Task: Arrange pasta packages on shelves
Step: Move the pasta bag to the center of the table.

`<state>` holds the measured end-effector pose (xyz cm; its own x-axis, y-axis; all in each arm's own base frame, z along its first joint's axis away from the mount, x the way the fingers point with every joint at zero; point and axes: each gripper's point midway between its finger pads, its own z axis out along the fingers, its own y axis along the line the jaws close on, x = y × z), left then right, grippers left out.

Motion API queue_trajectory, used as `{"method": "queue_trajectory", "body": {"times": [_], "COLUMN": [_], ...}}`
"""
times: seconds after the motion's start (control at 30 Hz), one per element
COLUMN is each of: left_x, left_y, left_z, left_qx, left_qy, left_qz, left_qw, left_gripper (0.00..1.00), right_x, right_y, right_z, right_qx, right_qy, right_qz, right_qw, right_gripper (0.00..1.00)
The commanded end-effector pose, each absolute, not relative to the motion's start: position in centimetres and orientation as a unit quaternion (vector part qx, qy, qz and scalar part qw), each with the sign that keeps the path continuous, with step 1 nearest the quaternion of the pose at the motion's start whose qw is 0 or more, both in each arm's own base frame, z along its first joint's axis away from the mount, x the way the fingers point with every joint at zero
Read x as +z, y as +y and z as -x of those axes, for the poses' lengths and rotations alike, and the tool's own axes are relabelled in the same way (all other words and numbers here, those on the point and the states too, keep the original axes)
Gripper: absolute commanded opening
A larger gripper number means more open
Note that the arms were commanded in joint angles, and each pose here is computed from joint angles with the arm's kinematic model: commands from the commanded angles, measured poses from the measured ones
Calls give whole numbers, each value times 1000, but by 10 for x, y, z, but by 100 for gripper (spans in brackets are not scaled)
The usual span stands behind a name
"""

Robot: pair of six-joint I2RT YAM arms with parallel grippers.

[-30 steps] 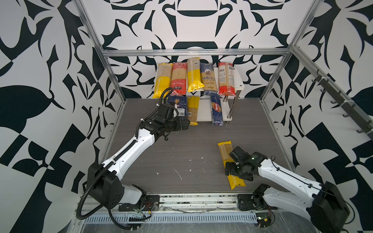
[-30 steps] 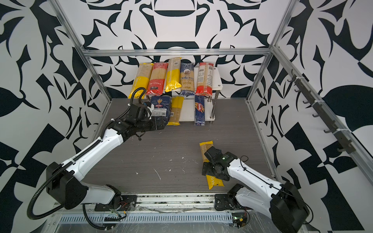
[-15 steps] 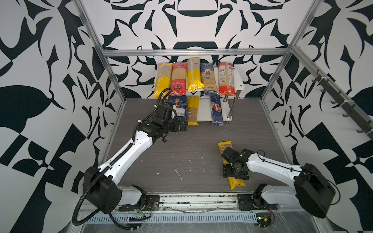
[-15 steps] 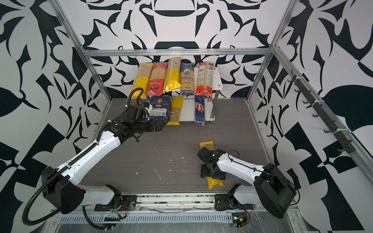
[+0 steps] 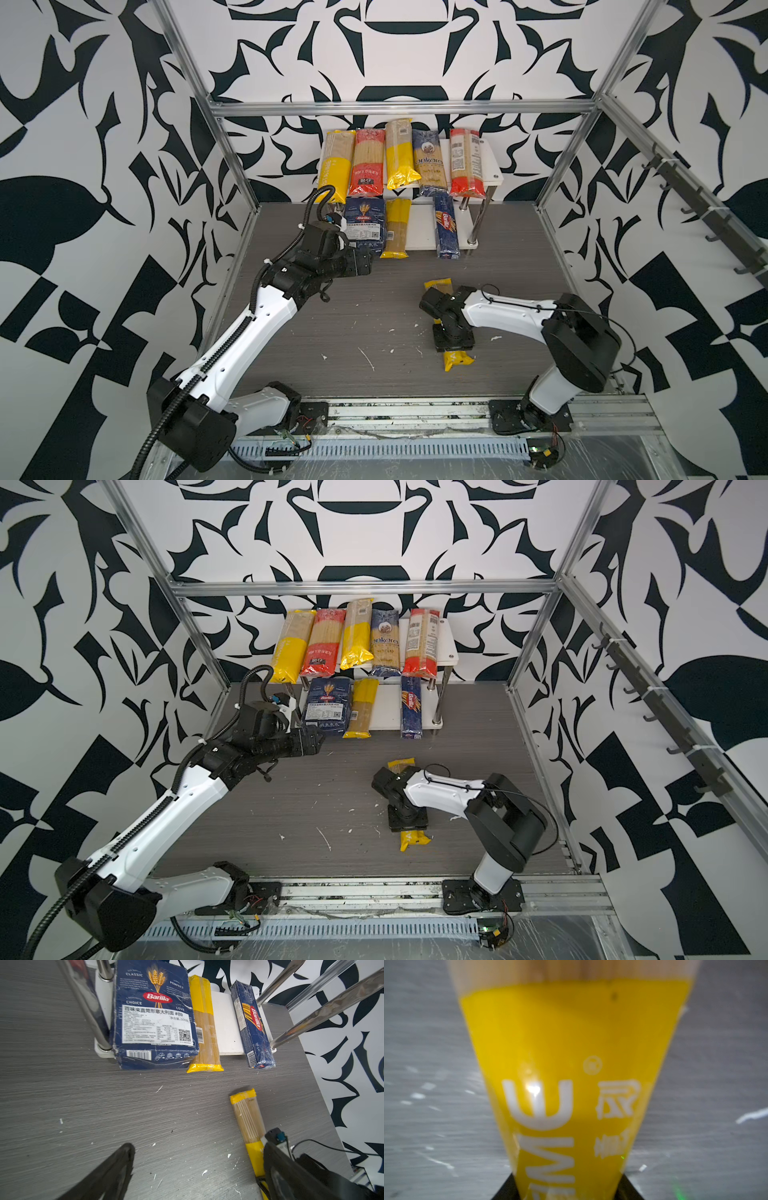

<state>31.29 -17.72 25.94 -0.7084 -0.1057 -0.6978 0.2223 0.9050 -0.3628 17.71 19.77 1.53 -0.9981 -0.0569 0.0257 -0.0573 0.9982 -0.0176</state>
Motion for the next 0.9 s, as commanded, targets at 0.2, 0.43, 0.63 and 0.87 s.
{"method": "queue_trajectory", "body": {"times": [0.2, 0.43, 0.63, 0.87], "left_x": [254, 254, 256, 259], "left_y": [-150, -149, -154, -159], "left_z": [-298, -296, -300, -303], "left_qx": [-187, -189, -196, -203], "left_qy": [906, 905, 905, 904], "left_qz": [-16, -16, -20, -24], "left_qw": [380, 380, 377, 375], "left_gripper": [99, 99, 99, 99], "right_x": [29, 40, 43, 33], "right_y": [257, 235, 224, 222], "right_z": [-208, -204, -201, -197], "right_qx": [-58, -33, -27, -35], "right_qy": [-994, -995, -996, -995], "right_qz": [-79, -67, -54, -57], "right_qw": [-38, -59, -73, -71], "right_gripper": [89, 97, 98, 100]}}
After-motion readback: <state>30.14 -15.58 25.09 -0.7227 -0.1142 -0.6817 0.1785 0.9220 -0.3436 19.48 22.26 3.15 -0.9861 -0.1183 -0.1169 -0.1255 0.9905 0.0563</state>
